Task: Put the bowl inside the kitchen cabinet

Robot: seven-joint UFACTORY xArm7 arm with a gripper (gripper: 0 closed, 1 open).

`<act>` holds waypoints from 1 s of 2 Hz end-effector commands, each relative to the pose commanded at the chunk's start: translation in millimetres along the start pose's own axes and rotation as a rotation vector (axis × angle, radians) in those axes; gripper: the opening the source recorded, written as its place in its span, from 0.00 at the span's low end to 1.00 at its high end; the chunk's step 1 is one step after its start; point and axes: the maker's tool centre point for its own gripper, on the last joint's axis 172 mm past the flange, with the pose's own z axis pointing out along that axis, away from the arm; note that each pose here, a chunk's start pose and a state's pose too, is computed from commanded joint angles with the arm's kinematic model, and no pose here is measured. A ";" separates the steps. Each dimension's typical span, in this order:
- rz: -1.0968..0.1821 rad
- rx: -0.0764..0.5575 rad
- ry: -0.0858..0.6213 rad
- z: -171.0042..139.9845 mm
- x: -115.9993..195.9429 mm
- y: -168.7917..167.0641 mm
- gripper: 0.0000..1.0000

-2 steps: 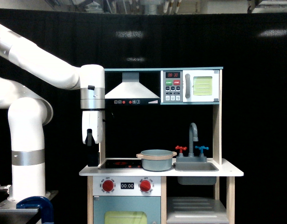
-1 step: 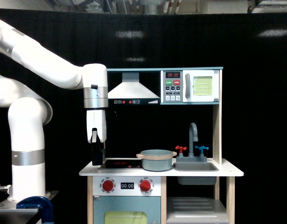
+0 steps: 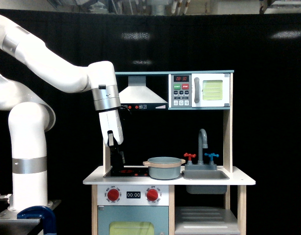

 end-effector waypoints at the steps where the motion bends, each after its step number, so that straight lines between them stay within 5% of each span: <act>1: -0.157 0.120 0.014 18.9 43.4 -2.2 1.00; 2: -0.090 0.167 0.074 9.4 91.8 -43.0 1.00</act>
